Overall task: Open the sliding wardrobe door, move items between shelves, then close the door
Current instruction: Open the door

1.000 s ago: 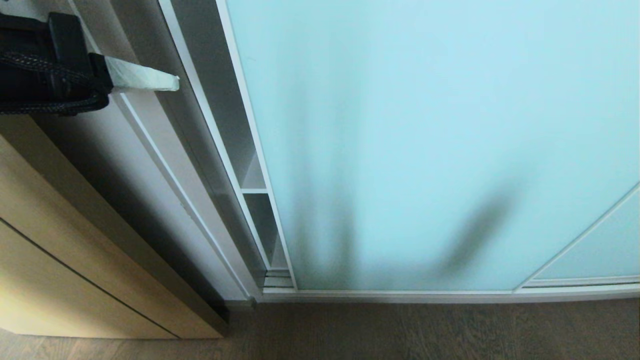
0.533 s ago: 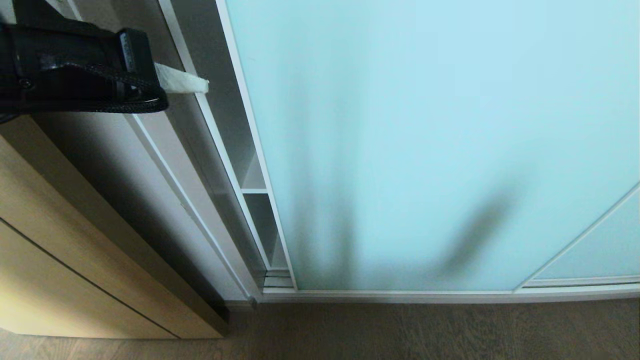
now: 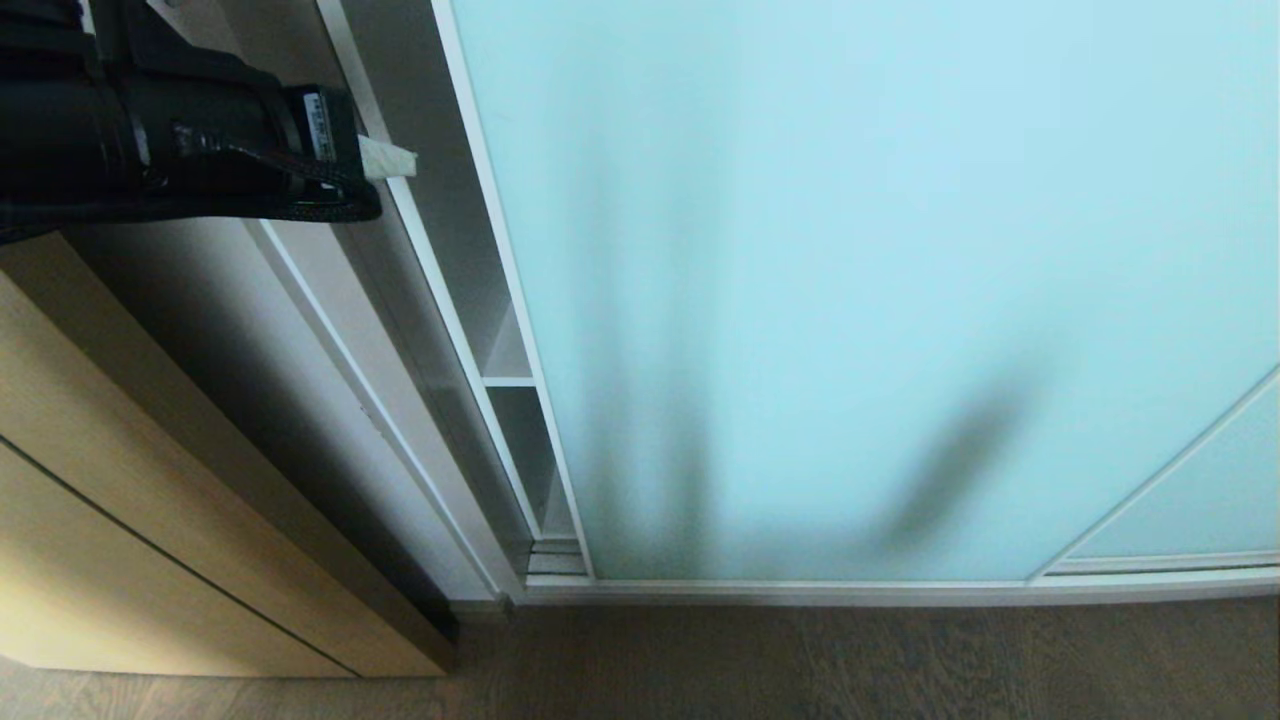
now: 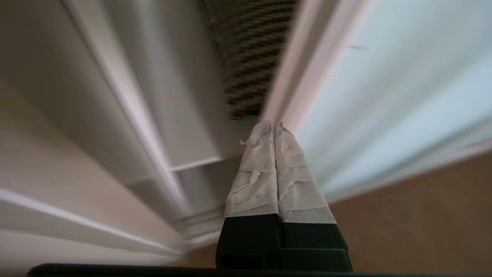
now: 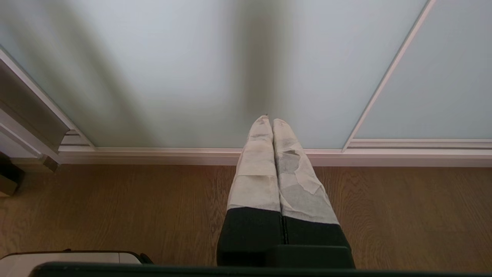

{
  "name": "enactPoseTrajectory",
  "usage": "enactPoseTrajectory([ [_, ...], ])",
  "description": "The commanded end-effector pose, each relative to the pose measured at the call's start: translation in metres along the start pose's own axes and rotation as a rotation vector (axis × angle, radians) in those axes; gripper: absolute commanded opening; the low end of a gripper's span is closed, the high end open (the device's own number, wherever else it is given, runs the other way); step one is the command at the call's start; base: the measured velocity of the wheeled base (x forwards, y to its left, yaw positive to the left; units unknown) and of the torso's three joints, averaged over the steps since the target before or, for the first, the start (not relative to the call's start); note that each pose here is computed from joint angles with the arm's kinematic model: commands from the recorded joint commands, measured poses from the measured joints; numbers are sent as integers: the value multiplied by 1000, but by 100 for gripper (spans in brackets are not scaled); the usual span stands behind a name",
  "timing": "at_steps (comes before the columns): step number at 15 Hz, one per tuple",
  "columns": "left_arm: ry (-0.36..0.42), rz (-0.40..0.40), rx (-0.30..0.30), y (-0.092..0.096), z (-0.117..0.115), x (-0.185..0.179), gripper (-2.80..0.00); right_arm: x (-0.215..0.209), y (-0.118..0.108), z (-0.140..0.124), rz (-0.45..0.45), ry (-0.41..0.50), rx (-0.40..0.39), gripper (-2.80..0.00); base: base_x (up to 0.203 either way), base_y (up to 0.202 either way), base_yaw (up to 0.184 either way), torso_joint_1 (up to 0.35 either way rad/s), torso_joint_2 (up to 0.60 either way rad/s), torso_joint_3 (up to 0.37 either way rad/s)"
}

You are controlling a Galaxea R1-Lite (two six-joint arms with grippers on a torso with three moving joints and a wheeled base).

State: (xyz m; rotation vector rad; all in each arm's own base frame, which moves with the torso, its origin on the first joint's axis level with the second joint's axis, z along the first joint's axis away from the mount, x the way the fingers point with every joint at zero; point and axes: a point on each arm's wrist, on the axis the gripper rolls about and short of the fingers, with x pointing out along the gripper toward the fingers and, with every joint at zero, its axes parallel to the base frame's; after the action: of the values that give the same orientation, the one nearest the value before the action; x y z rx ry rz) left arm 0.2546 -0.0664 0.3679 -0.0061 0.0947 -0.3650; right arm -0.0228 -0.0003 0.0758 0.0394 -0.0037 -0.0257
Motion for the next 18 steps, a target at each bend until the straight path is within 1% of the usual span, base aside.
enactPoseTrajectory([
  [1,-29,24,12,2,1,11,-280,0,0,0,0,2,0,-280,0,0,0,0,0,0],
  [2,-42,25,13,2,0,17,-280,0,0,0,0,2,0,-280,0,0,0,0,0,0],
  [4,-39,26,16,3,-3,26,-280,0,0,0,0,2,0,-280,0,0,0,0,0,0],
  [7,-6,28,21,4,-13,39,-280,0,0,0,0,2,0,-280,0,0,0,0,0,0],
  [8,-3,43,24,5,-15,44,-280,0,0,0,0,2,0,-280,0,0,0,0,0,0],
  [12,-92,72,47,9,-21,71,-280,0,0,0,0,2,0,-280,0,0,0,0,0,0],
  [13,-104,76,48,10,-23,77,-280,0,0,0,0,2,0,-280,0,0,0,0,0,0],
  [18,-119,62,44,10,-29,93,-280,0,0,0,0,2,0,-280,0,0,0,0,0,0],
])
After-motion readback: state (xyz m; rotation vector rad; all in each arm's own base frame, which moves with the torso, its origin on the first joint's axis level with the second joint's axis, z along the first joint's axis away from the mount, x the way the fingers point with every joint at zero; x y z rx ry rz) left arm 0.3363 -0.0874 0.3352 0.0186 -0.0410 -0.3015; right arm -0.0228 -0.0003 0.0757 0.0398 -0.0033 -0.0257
